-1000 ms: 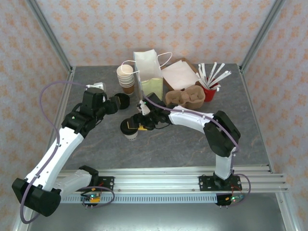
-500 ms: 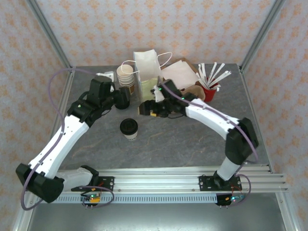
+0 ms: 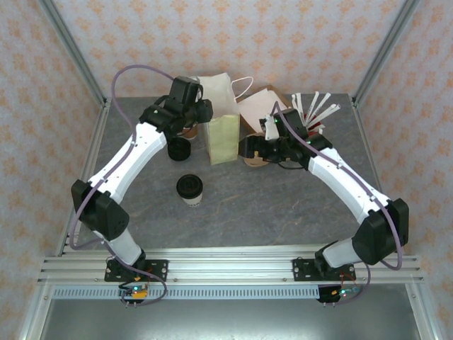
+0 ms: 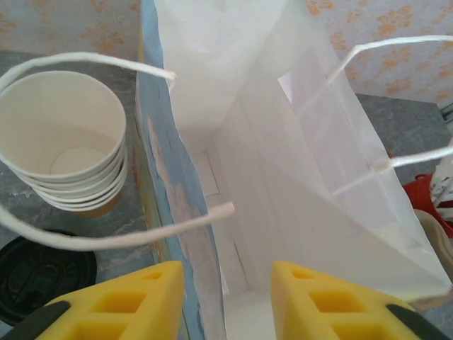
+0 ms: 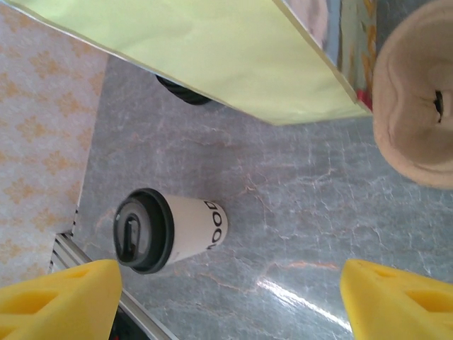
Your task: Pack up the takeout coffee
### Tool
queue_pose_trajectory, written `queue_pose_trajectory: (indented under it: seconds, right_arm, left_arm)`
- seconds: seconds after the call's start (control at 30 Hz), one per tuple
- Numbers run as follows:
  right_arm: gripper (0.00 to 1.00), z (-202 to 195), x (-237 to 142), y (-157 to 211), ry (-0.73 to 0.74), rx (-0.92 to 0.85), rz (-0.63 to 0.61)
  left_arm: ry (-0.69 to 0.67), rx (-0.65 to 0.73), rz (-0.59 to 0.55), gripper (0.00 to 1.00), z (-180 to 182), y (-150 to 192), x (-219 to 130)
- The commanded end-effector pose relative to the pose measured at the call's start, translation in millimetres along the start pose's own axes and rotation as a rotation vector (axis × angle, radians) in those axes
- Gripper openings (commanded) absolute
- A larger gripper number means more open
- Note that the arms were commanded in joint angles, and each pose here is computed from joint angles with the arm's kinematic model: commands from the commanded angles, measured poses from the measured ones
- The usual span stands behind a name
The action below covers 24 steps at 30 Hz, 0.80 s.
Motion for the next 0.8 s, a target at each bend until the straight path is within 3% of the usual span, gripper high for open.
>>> queue_pose_trajectory:
  seconds: [0.0, 0.4, 0.77]
  right_arm:
    - [0.81, -3, -12, 3, 0.004, -0.019, -0.012]
    - [0.81, -31, -41, -22, 0.120, 0.023, -0.153]
    - [0.81, -71, -64, -60, 0.363, 0.022, -0.339]
  left_arm:
    - [-0.064, 0.004, 0.011, 0.34, 3, -4, 0]
    - [-0.034, -0.008, 0.044, 0.12, 0, 2, 11]
    - [0.147, -0.120, 0.084, 0.00, -12, 38, -32]
Point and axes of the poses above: each hand's point on the last joint's axis, 136 mm out from that joint toward the fingers, its own x axis out along the fingers, its own z axis along the line the jaws close on, y = z × x, the point moved 7 cm from there along -x, back along the fingers, and after that the axes turned 5 degrees about x, right-handed, at the moved point
